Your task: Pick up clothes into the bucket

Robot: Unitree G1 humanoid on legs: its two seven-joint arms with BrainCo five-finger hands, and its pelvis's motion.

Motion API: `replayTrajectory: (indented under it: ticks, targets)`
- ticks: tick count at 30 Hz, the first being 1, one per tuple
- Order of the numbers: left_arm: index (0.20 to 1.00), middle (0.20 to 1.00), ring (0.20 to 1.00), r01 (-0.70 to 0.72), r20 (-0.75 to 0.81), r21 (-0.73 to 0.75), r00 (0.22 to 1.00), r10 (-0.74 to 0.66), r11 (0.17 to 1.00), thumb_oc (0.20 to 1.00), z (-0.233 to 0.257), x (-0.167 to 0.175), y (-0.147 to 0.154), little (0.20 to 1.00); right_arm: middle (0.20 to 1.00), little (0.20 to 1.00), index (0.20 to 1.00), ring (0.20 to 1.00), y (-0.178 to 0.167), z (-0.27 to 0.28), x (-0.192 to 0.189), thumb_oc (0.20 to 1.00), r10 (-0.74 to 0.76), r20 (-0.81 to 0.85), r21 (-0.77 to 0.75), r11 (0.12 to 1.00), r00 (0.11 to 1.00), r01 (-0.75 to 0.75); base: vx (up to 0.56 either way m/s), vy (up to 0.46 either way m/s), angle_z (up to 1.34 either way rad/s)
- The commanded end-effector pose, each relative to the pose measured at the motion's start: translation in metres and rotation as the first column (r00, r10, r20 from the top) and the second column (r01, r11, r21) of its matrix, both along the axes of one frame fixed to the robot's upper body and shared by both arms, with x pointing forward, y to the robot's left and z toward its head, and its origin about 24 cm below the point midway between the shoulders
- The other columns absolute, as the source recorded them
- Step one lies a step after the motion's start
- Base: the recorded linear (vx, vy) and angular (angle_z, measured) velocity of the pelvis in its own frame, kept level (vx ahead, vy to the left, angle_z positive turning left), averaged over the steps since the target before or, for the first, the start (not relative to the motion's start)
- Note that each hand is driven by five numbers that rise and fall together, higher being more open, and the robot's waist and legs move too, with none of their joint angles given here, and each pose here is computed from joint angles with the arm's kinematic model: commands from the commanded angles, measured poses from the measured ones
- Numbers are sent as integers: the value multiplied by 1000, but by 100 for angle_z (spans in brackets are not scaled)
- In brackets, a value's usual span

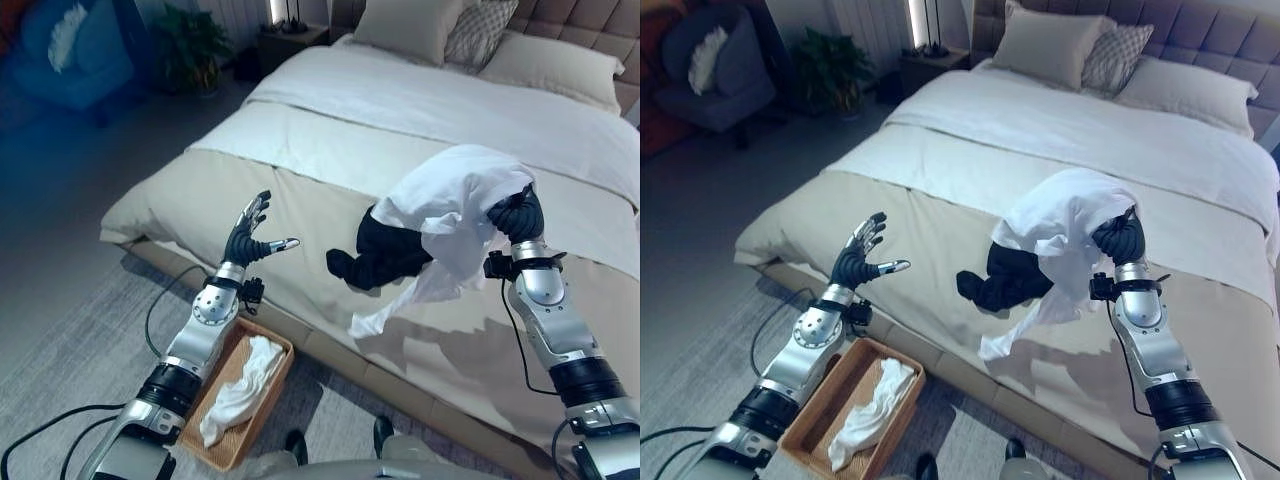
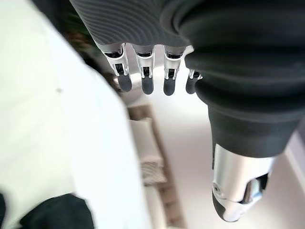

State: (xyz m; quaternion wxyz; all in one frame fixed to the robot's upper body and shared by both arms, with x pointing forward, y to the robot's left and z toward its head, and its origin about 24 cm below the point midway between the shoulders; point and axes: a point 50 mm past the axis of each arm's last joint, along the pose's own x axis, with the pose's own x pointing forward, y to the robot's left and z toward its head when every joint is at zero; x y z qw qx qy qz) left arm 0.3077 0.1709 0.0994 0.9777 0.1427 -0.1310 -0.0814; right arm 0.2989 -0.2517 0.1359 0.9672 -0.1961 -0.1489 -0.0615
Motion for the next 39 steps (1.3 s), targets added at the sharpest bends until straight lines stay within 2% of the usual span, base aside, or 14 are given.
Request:
replayTrajectory:
  ticks: [1,2,3,6,12,22,27,30,35,39]
  targets:
    - [1000,1000,1000,111,95,108,988,-122,988,1000,30,7,-10,1000,200,200,200,200,10,51,-1,200,114,143,-221,972,983,-80,36,0,7]
    - [1000,1000,1000,111,95,108,988,-122,988,1000,30,7,-10,1000,200,200,200,200,10,51,-1,200,114,143,-221,972,983,-80,58,0,12]
    - [1000,1000,1000,148,118,165,979,-168,975,1000,41,11,-16,1000,200,200,200,200,13,59,-1,200,145,135,-316,944,980,-96,53,-3,7]
    - [1000,1000,1000,182,127,237,968,-216,954,1000,49,15,-22,1000,200,200,200,200,16,64,-3,200,180,122,-401,909,976,-117,62,-5,3]
    - [1000,1000,1000,191,135,339,959,-249,921,1000,55,23,-34,1000,200,200,200,200,28,74,-7,200,263,122,-442,878,957,-185,21,2,1]
    - [1000,1000,1000,259,107,362,943,-316,896,1000,51,29,-61,1000,200,200,200,200,63,95,-11,200,443,156,-495,808,883,-318,2,1,0]
    - [1000,1000,1000,318,99,341,924,-371,884,1000,52,27,-80,1000,200,200,200,200,84,105,-15,200,539,178,-504,768,823,-394,0,0,0]
    - [1000,1000,1000,383,80,275,905,-418,882,1000,52,26,-97,1000,200,200,200,200,100,109,-20,200,605,184,-522,728,775,-444,0,0,0]
    - [1000,1000,1000,499,44,176,857,-513,849,1000,55,21,-116,1000,200,200,200,200,110,113,-23,200,637,193,-530,708,746,-467,0,0,0]
    - [1000,1000,1000,565,36,155,816,-576,810,1000,61,16,-135,1000,200,200,200,200,116,114,-24,200,655,202,-531,698,728,-481,0,0,0]
